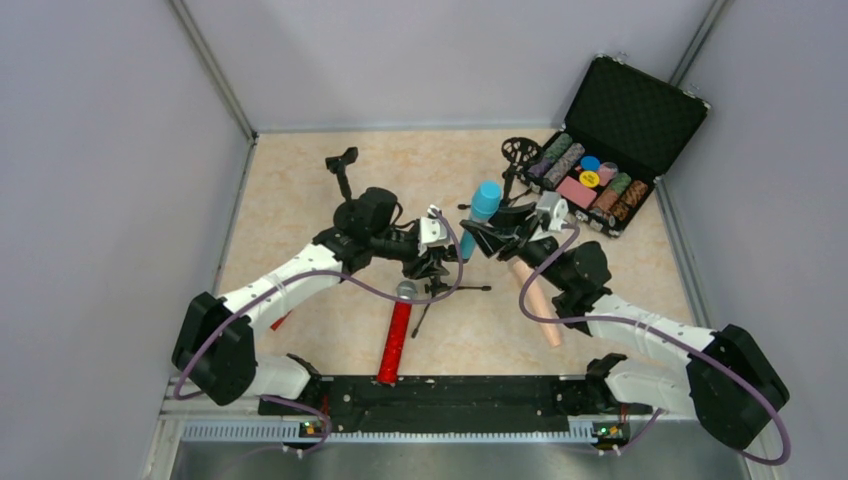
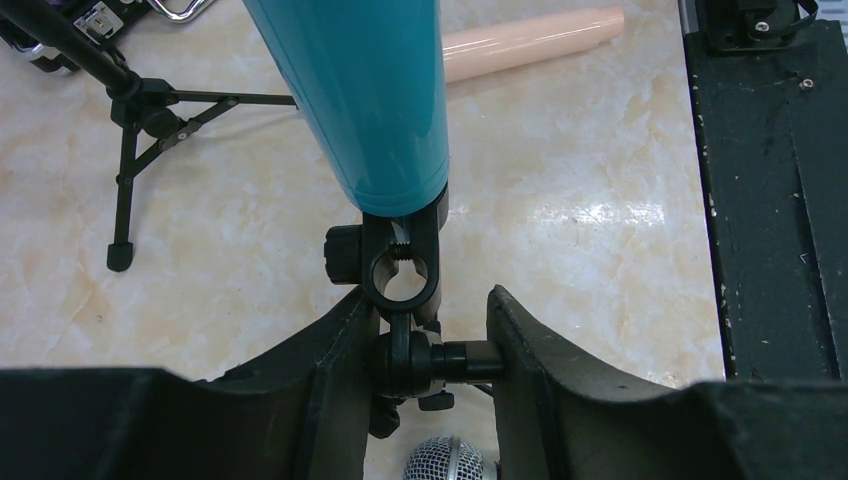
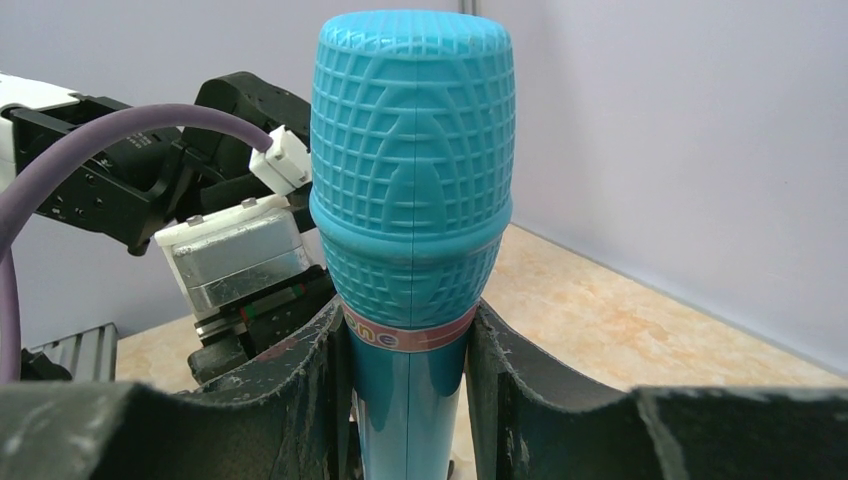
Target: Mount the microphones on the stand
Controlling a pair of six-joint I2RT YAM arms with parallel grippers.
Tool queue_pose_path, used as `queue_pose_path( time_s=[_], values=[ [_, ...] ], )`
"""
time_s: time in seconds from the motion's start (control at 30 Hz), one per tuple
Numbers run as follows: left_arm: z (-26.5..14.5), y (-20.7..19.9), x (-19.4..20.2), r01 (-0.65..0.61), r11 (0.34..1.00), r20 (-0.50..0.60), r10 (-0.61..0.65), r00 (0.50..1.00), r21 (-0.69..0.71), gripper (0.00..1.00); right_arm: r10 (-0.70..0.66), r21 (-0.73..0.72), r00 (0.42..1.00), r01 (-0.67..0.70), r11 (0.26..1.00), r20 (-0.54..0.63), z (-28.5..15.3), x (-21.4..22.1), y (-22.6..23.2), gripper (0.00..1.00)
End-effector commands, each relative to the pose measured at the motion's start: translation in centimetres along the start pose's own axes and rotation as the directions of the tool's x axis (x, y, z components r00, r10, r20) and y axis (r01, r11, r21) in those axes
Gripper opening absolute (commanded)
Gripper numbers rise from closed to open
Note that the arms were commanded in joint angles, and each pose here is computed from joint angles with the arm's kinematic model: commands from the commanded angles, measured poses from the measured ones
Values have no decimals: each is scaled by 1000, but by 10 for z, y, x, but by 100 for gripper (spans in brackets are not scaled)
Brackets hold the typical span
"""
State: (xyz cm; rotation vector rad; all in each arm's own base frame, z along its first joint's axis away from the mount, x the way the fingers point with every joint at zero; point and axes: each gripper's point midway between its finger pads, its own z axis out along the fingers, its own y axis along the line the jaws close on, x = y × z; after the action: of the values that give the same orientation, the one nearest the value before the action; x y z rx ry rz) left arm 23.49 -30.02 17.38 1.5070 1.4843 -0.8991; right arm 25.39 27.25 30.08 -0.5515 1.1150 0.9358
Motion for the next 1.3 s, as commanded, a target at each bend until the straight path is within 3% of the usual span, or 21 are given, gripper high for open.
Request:
queue_pose_path(
  time_s=[0.0, 0.57, 0.97, 1.0, 1.1, 1.27],
  values=[
    [7, 0, -8, -13, 1000, 21, 12, 1000, 26, 0, 90, 56, 925, -75, 996, -369, -42, 117, -3, 0],
    [10, -2, -8, -9, 999, 16, 9, 1000, 32, 0, 134, 114, 889, -92, 989, -438, -62, 151, 1, 0],
    [12, -4, -7, -11, 999, 11, 11, 1000, 35, 0, 102, 66, 912, -82, 994, -398, -44, 125, 6, 0],
    [12, -4, -7, -11, 999, 10, 10, 1000, 35, 0, 100, 63, 913, -82, 995, -394, -41, 120, 6, 5],
    [12, -5, -6, -10, 999, 6, 10, 1000, 38, 0, 102, 44, 918, -92, 995, -383, -32, 104, 11, 48],
    [9, -3, -6, -33, 999, -6, 33, 999, 14, 0, 144, 49, 913, -136, 989, -381, -22, 84, 16, 85]
  ],
)
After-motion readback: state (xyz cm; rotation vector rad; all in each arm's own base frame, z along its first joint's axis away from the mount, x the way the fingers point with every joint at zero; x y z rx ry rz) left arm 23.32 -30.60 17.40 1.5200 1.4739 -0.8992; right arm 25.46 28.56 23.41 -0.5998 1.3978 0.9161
